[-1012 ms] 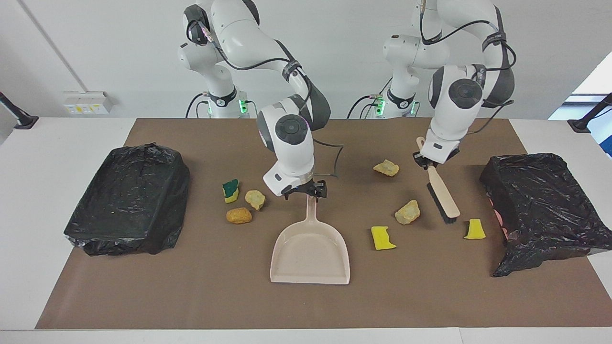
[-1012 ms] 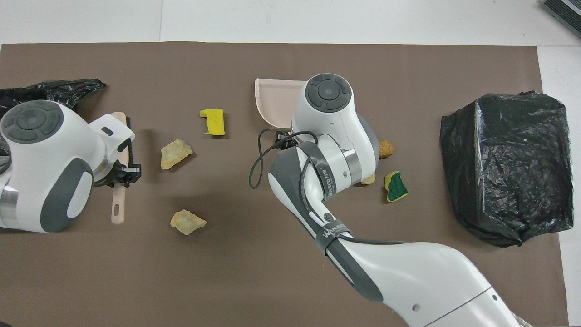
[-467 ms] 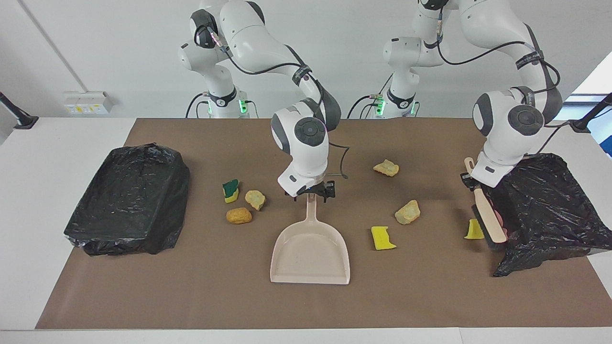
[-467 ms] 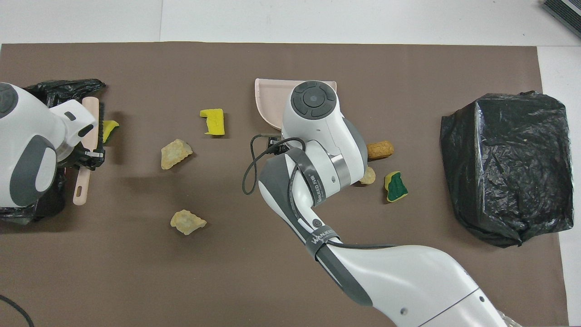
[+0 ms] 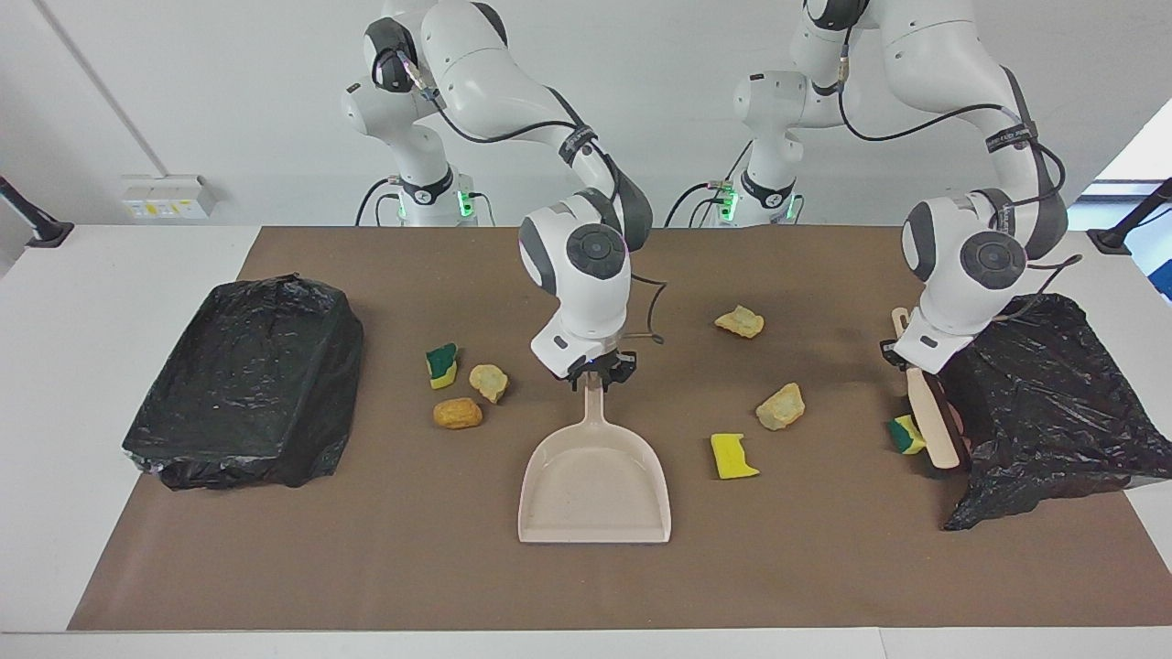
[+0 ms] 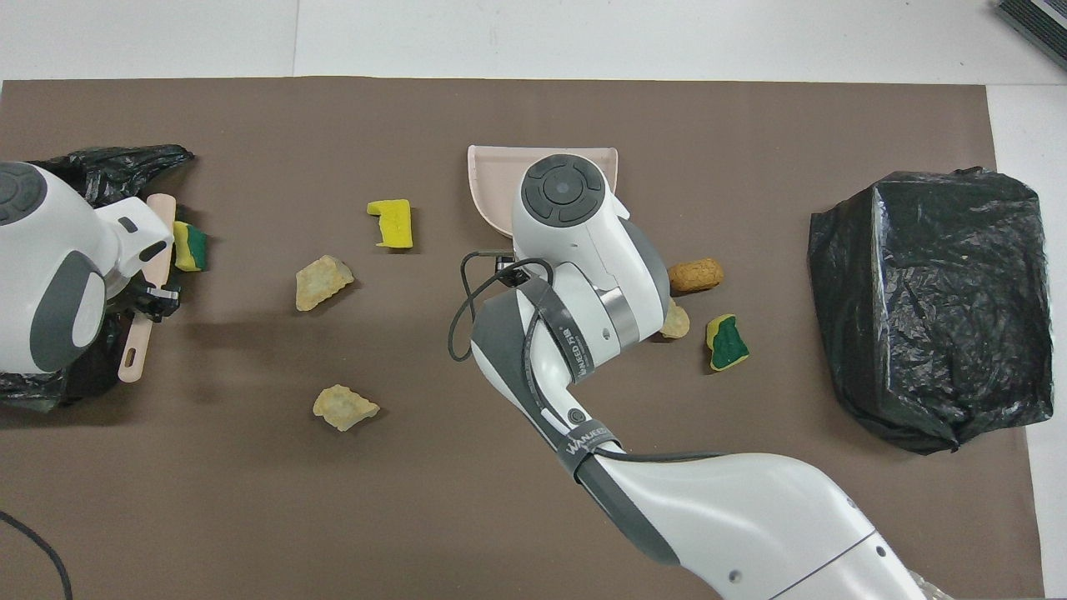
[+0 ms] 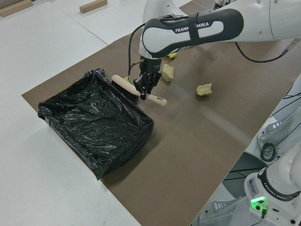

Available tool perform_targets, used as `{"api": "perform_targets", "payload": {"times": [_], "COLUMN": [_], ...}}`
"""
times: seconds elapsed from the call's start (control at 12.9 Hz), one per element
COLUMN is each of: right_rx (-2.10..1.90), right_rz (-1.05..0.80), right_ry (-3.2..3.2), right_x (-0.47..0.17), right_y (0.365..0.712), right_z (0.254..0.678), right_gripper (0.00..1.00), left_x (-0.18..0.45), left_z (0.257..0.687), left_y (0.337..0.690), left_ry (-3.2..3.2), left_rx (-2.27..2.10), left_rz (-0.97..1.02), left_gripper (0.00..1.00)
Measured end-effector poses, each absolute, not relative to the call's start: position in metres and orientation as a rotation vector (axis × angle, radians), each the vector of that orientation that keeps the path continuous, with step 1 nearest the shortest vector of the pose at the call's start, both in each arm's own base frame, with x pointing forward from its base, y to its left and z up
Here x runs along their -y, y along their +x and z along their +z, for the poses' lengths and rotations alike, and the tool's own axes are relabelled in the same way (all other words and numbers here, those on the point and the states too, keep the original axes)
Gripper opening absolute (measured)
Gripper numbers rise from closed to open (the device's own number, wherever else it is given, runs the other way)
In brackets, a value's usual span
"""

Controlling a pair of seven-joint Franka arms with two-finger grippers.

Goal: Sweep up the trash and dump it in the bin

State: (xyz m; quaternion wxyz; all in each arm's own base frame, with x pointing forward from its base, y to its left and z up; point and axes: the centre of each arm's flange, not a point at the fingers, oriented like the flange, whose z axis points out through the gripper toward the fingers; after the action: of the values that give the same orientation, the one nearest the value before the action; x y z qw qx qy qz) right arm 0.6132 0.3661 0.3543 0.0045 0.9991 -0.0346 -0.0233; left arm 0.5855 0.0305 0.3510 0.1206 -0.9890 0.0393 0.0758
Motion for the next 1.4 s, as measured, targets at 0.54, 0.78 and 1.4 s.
{"api": "perform_targets", "payload": {"times": [0.54, 0.78, 1.4], "right_rx": [-0.225, -0.522, -1.244], "right_rz": [-0.099, -0.065, -0.225], "right_ry": [3.197, 3.185, 2.93], "right_x": [-0.362, -0.326, -0.286], "right_y": [0.616, 0.628, 0.575], "right_z": [0.363, 0.388, 0.376], "right_gripper": [0.32, 0.32, 0.32], "left_x": [0.087, 0.128, 0.123], "left_z": [0.348, 0.349, 0.372], "left_y": [0.56, 0.549, 0.544], "left_ry": [-3.007, -3.039, -3.035], "left_rx": [-0.262, -0.236, 0.075], "left_rz": [0.241, 0.246, 0.247], "left_gripper": [0.26, 0.26, 0.26]}}
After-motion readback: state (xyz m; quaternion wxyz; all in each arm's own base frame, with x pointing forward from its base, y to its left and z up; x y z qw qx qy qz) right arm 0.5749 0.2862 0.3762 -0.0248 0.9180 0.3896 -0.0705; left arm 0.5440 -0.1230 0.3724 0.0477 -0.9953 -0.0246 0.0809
